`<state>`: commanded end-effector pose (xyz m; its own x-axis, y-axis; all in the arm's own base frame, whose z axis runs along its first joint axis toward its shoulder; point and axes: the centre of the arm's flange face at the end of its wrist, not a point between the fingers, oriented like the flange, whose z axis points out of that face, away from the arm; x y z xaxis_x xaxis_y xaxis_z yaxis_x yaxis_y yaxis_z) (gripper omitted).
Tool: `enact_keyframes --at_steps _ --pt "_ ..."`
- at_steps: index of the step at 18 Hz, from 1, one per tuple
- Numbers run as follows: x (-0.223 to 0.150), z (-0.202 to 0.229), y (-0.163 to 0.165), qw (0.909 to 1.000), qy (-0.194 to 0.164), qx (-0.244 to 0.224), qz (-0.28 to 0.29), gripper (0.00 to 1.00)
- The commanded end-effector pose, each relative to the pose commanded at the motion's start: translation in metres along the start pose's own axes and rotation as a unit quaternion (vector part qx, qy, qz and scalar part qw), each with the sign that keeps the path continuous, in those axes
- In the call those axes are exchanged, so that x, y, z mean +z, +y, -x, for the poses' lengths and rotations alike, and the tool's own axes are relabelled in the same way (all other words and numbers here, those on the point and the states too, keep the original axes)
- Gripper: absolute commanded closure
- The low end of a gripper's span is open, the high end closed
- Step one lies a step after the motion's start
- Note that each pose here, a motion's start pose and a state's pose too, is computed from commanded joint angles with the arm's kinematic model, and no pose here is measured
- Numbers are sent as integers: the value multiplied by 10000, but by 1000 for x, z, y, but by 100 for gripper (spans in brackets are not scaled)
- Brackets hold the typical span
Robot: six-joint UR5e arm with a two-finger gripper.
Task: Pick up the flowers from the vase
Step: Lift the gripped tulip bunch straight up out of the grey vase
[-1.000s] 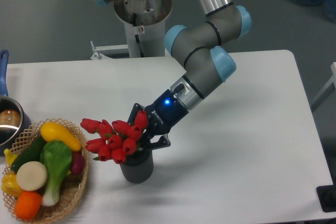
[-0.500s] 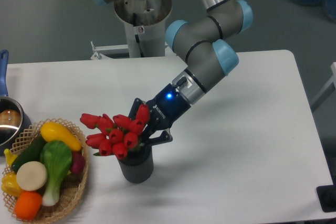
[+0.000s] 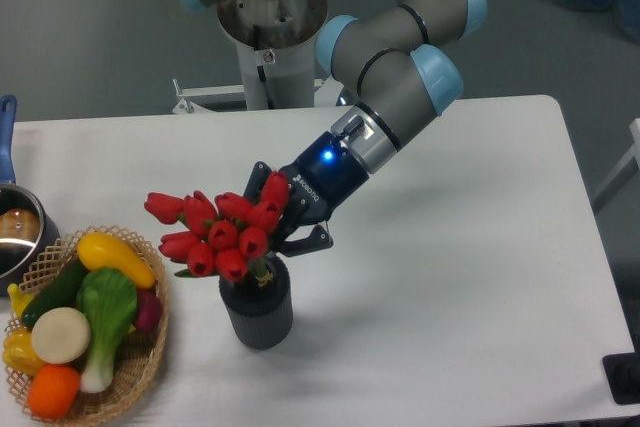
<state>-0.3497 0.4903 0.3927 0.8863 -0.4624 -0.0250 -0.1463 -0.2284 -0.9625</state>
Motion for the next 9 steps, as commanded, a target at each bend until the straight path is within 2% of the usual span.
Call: enact_keyframes --at_steps 9 --pt "-14 -6 -37 9999 -120 -76 -41 70"
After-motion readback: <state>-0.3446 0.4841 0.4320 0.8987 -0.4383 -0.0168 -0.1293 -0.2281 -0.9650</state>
